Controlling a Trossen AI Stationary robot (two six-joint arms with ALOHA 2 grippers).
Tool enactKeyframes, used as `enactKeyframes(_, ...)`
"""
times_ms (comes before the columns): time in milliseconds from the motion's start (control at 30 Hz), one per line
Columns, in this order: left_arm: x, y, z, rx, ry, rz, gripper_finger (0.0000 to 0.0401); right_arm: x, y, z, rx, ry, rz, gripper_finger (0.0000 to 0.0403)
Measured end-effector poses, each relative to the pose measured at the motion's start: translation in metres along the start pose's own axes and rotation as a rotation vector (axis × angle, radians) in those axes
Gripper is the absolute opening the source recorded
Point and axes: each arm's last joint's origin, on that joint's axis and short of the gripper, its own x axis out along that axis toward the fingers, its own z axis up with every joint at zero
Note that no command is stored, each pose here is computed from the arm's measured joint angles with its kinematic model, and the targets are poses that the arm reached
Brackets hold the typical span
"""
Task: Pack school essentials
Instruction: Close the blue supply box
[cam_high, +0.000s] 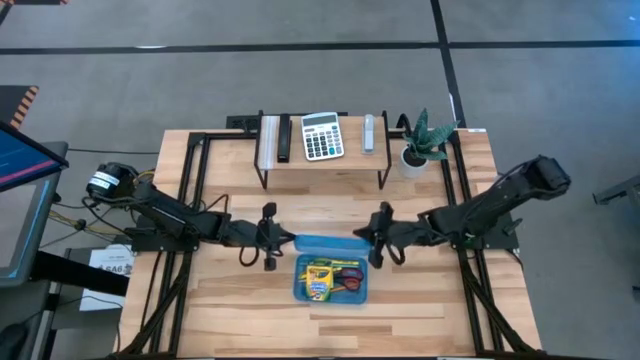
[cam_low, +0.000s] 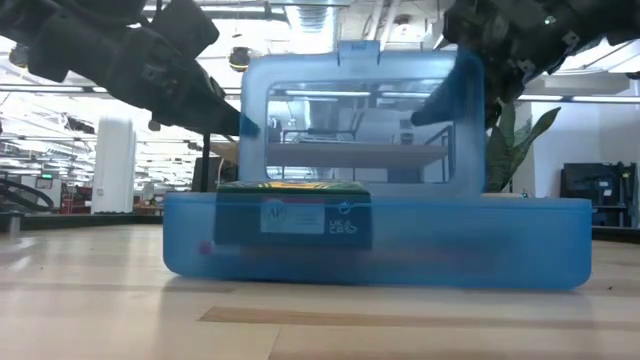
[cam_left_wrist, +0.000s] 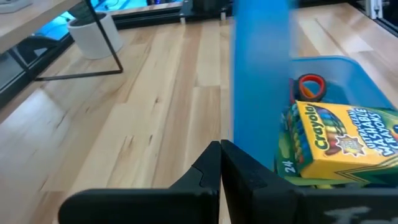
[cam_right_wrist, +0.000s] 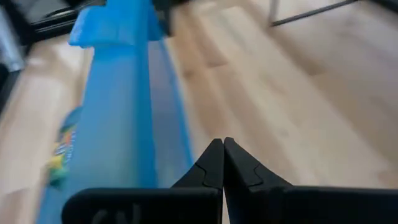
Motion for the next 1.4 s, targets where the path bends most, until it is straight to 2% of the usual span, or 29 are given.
enactKeyframes(167,-0.001,-0.004,0.000,0.004,-0.003,-0.011,0.0000,0.004,0.018,-0.008,-0.007,-0.013,0.100,0.0016)
enactKeyframes(500,-0.002,-0.004,0.005,-0.046,-0.020,0.009,0.0000,0.014,0.045,-0.037,-0.014,0.029,0.175,0.0016)
enactKeyframes(667,-0.002,-0.013,0.022,-0.100,-0.069,-0.096,0.0000,0.021,0.054,-0.054,0.001,0.062,0.197,0.0016)
enactKeyframes(867,-0.010,-0.041,0.032,-0.125,-0.128,-0.231,0.0000,0.025,0.063,-0.066,0.012,0.072,0.240,0.0016)
enactKeyframes(1000,-0.011,-0.063,0.024,-0.143,-0.127,-0.289,0.0000,0.024,0.069,-0.069,0.018,0.054,0.274,0.0016)
enactKeyframes(1167,0.000,-0.084,0.006,-0.167,-0.116,-0.303,0.0000,0.019,0.076,-0.069,0.030,0.028,0.314,0.0016)
enactKeyframes(1400,0.018,-0.095,-0.018,-0.209,-0.100,-0.311,0.0000,0.010,0.086,-0.076,0.012,0.036,0.360,0.0016)
